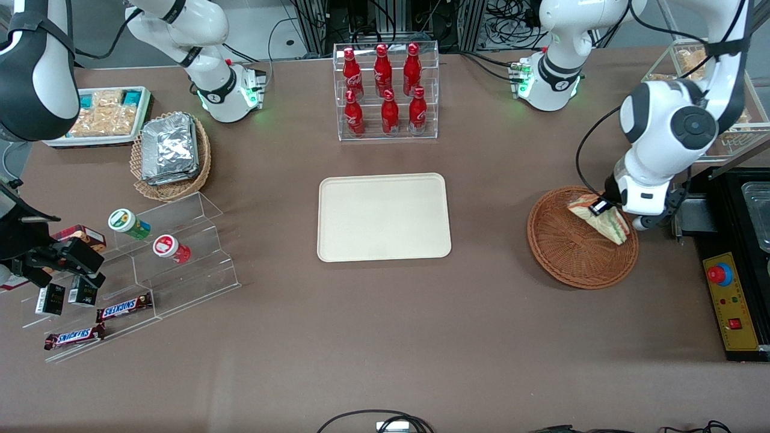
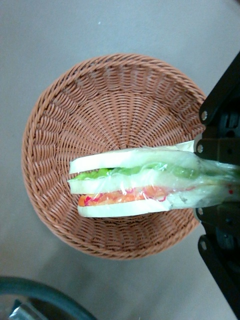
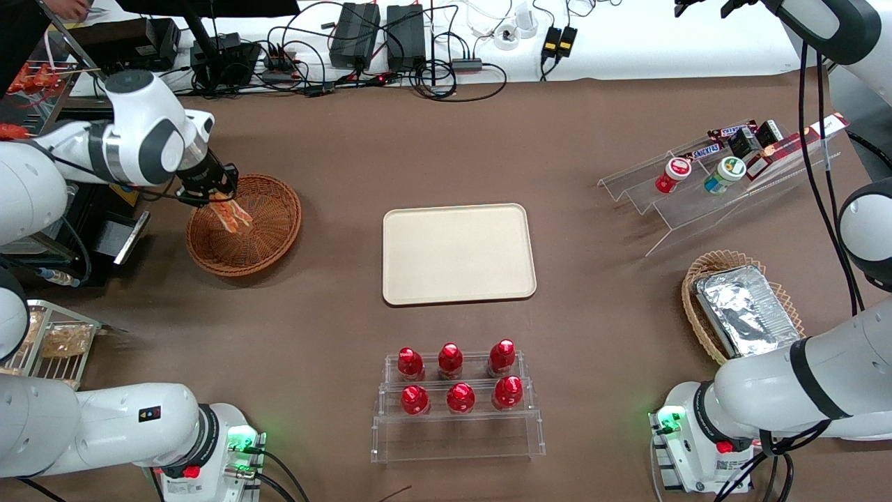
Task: Place sandwich from basket to tray
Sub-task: 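Lift the sandwich out of the basket with the left gripper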
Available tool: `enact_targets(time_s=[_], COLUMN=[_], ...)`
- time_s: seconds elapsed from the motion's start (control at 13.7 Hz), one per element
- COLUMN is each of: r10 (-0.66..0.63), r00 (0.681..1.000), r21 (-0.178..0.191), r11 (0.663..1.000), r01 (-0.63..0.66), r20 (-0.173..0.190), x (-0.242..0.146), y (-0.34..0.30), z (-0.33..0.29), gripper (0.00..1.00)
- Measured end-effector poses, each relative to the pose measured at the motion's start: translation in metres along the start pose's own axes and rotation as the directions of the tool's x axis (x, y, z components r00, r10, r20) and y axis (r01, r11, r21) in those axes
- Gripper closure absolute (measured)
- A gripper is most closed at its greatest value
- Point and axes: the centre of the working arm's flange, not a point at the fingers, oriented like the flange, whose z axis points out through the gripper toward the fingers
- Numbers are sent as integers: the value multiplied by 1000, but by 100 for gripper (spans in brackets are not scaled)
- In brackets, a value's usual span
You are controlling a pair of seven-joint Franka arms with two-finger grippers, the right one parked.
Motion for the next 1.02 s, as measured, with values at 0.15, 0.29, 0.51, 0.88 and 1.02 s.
enact_targets(time_s=[0.15,0.29,0.51,0.88,1.02], r10=[58,115,217,414,492], r00=[998,993,975,909,869], r21=[13,7,-4,2,6], r11=[998,993,976,910,870], r01=[-58,-115,-217,-415,-492], r20=[13,0,-37,-54,-45], x=[9,14,-10,-88,-124], y=[8,21,65,146,174], z=[-37,-73,-102,-107,-101], gripper=[81,81,81,81,81])
